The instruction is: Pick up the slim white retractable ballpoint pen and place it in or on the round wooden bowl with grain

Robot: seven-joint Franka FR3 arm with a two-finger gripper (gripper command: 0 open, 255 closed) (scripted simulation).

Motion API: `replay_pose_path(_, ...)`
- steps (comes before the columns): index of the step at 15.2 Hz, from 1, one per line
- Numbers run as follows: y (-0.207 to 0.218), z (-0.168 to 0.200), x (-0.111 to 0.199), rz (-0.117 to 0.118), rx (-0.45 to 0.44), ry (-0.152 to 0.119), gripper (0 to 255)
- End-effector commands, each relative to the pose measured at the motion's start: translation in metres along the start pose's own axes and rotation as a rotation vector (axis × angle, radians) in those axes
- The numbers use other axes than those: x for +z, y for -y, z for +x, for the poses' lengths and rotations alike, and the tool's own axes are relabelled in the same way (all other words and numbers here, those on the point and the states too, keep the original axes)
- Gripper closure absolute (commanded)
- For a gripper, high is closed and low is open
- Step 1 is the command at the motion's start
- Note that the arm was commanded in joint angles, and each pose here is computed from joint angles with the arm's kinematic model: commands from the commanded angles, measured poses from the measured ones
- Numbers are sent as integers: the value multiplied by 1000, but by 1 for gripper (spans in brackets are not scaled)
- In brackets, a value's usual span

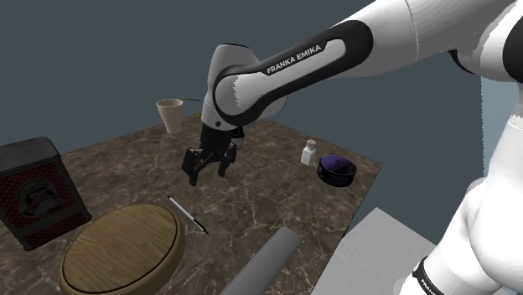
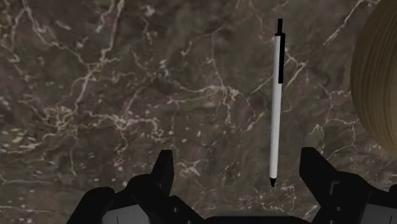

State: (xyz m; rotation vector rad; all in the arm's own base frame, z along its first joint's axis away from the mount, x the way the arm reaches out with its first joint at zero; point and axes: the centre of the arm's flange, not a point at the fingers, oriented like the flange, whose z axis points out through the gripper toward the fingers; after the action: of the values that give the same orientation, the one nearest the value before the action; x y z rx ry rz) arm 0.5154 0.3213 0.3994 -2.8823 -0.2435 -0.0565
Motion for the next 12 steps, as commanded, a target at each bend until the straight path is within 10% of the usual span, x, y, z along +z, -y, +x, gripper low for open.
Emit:
replay_pose_path(1,17,13,14,12,-15,2,0)
replay_pose_path(12,48,33,76,32,-40,7,0)
